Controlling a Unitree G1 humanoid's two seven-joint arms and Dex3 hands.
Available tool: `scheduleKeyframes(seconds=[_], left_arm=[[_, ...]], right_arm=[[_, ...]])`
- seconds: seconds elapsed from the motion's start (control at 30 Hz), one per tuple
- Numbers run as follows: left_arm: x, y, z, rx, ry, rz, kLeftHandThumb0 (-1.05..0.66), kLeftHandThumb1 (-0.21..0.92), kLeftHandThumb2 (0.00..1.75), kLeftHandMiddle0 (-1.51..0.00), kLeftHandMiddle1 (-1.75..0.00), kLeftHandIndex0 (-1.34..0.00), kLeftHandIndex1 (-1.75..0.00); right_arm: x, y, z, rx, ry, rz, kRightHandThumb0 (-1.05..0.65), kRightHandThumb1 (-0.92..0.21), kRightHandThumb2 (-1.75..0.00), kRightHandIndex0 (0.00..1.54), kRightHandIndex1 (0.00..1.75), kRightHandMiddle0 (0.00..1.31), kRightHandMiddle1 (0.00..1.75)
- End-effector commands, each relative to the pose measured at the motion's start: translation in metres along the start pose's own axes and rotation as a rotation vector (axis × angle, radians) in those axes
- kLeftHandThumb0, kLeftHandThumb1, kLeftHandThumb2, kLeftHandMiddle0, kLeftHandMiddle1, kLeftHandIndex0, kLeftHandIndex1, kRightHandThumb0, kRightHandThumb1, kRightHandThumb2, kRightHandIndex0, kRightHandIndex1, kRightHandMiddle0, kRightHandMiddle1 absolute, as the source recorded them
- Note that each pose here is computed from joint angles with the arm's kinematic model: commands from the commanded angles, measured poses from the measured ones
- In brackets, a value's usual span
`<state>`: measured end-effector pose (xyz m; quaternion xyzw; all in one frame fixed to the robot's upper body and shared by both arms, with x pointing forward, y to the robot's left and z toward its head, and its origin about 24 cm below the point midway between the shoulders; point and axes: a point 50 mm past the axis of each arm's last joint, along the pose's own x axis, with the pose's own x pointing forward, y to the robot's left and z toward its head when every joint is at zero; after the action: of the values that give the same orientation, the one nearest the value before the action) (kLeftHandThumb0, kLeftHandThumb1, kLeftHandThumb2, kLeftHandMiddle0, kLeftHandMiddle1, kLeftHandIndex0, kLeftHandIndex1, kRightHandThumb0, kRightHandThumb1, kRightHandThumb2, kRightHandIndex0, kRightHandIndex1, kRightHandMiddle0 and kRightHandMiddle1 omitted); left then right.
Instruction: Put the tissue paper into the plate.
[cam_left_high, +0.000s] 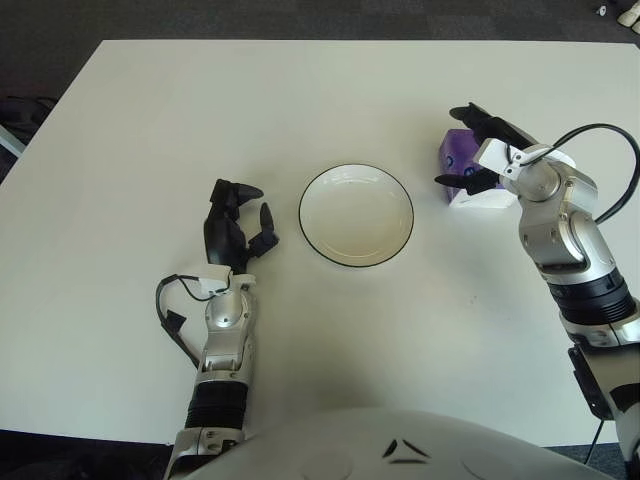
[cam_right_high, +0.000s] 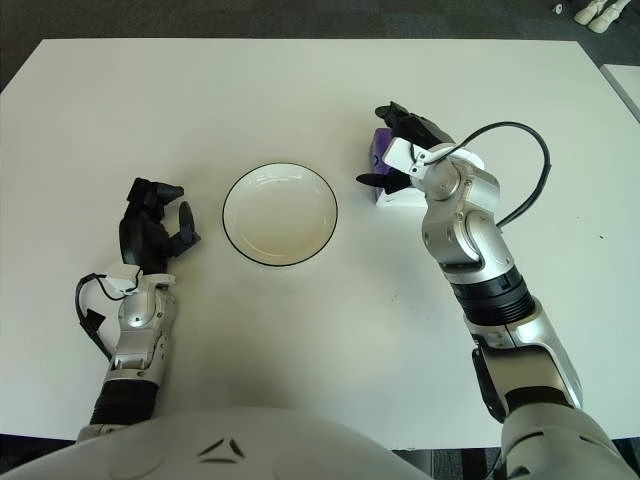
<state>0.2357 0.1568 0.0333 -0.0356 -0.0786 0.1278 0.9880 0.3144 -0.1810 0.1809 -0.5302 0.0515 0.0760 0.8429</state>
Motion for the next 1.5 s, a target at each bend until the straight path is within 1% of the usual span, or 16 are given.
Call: scheduleKeyframes(seconds=[0.0,0.17,0.33,0.43,0.6,0.9,1.13,1.23,1.27,1.33,1.37,1.43,1.47], left_arm=[[-0.024,0.011,-0.032,0.05,0.168,0.025,-0.42,0.49,1.11,-0.63,-1.46,-0.47,-1.75],[-0.025,0.012,-0.031,0.045,0.166,0.028,-0.42,0.49,1.11,-0.63,-1.46,-0.47,-1.75],[-0.026,0.012,-0.031,0.044,0.168,0.033,-0.42,0.49,1.11,-0.63,-1.46,-0.47,-1.75],[-0.027,0.013,-0.031,0.045,0.174,0.04,-0.42,0.49,1.11,-0.63,-1.45,-0.47,-1.75],[-0.028,0.015,-0.031,0.047,0.18,0.047,-0.42,0.49,1.1,-0.63,-1.44,-0.47,-1.75],[-0.029,0.017,-0.031,0.054,0.186,0.059,-0.42,0.49,1.1,-0.64,-1.44,-0.47,-1.75],[-0.029,0.018,-0.03,0.053,0.179,0.059,-0.42,0.49,1.11,-0.64,-1.44,-0.47,-1.75],[-0.029,0.019,-0.03,0.051,0.171,0.054,-0.42,0.49,1.11,-0.65,-1.44,-0.47,-1.75],[-0.029,0.019,-0.03,0.051,0.17,0.054,-0.42,0.49,1.11,-0.65,-1.44,-0.47,-1.75],[-0.029,0.019,-0.03,0.051,0.169,0.053,-0.42,0.49,1.11,-0.64,-1.44,-0.47,-1.75],[-0.029,0.019,-0.03,0.052,0.169,0.053,-0.42,0.49,1.11,-0.64,-1.44,-0.47,-1.75],[-0.029,0.02,-0.029,0.054,0.168,0.057,-0.42,0.49,1.11,-0.64,-1.44,-0.47,-1.75],[-0.03,0.02,-0.029,0.056,0.167,0.059,-0.42,0.49,1.11,-0.64,-1.44,-0.47,-1.75]], right_arm=[[0.002,0.007,-0.004,0.01,0.036,0.041,-0.86,-0.47,-0.67,0.0,0.0,0.0,0.31],[0.007,0.016,-0.007,0.005,0.062,0.072,-0.85,-0.47,-0.68,0.0,0.0,0.0,0.31],[0.01,0.022,-0.01,0.016,0.08,0.089,-0.79,-0.42,-0.72,0.0,0.0,0.0,0.36],[0.015,0.026,-0.015,0.047,0.104,0.104,-0.75,-0.38,-0.75,0.0,0.0,0.0,0.39],[0.018,0.028,-0.018,0.072,0.115,0.115,-0.7,-0.34,-0.81,0.0,0.0,0.0,0.42],[0.027,0.033,-0.025,0.094,0.141,0.131,-0.67,-0.32,-0.83,0.0,0.0,0.0,0.4],[0.031,0.035,-0.026,0.114,0.156,0.138,-0.68,-0.31,-0.84,0.0,0.0,0.0,0.37],[0.033,0.039,-0.031,0.143,0.157,0.12,-0.67,-0.31,-0.86,0.0,0.0,0.0,0.37],[0.033,0.04,-0.031,0.156,0.153,0.11,-0.66,-0.31,-0.87,0.0,0.0,0.0,0.38],[0.033,0.041,-0.032,0.17,0.147,0.099,-0.63,-0.28,-0.93,0.01,0.01,0.0,0.47],[0.033,0.041,-0.032,0.176,0.144,0.094,-0.62,-0.27,-0.94,0.01,0.02,0.0,0.48],[0.033,0.042,-0.032,0.185,0.134,0.083,-0.59,-0.25,-0.97,0.0,0.11,0.0,0.59],[0.032,0.043,-0.031,0.192,0.126,0.078,-0.56,-0.23,-0.99,0.0,0.18,0.0,0.67]])
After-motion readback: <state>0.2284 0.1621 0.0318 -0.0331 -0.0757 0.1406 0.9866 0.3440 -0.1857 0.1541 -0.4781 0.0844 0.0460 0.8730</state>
